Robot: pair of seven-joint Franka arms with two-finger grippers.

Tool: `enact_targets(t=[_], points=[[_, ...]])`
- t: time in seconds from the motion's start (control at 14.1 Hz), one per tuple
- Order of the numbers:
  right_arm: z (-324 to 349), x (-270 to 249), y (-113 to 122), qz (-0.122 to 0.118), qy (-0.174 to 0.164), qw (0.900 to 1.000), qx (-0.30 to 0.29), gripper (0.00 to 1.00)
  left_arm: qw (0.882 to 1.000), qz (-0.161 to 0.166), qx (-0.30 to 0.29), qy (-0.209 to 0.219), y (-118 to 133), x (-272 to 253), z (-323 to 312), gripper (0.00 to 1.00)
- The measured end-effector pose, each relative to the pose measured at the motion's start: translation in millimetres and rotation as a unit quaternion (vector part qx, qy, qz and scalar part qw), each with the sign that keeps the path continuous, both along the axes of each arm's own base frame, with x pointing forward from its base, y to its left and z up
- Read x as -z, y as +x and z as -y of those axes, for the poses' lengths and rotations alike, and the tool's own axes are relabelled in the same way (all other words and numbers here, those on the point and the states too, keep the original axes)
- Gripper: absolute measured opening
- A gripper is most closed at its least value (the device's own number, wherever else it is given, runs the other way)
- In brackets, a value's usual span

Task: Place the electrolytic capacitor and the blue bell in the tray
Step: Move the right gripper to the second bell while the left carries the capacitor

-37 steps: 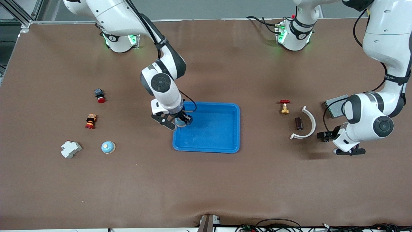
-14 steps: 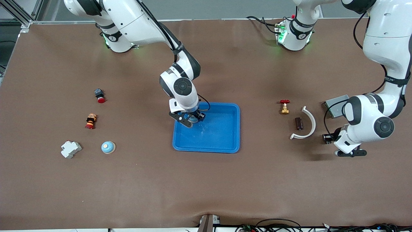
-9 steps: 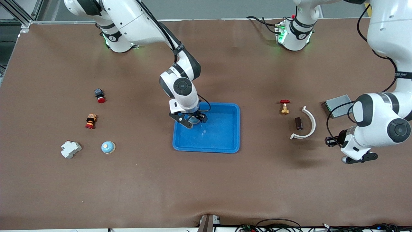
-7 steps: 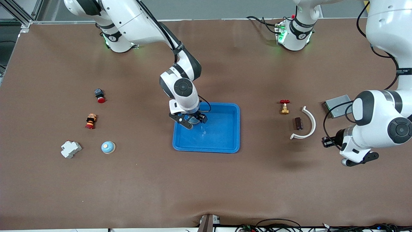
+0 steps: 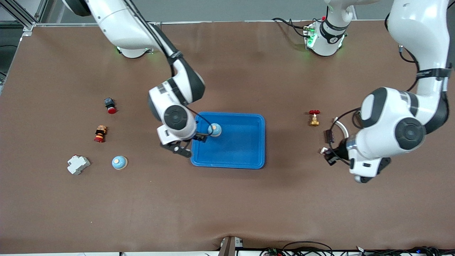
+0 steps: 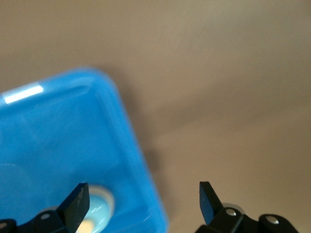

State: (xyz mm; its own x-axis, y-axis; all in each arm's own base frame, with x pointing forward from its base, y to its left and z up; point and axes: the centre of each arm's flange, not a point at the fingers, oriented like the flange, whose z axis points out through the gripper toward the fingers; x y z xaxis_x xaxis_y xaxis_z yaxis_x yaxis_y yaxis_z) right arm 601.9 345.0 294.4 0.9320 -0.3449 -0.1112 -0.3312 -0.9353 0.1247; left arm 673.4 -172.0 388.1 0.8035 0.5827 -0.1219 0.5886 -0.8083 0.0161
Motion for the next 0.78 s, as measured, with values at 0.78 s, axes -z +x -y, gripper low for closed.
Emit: enact_targets(t=[0.78], points=[[309,0,68,0.023,0.043,0.977,-0.207,1.0,0.997,-0.024,-0.044,0.066,-93,50,214,0.33]])
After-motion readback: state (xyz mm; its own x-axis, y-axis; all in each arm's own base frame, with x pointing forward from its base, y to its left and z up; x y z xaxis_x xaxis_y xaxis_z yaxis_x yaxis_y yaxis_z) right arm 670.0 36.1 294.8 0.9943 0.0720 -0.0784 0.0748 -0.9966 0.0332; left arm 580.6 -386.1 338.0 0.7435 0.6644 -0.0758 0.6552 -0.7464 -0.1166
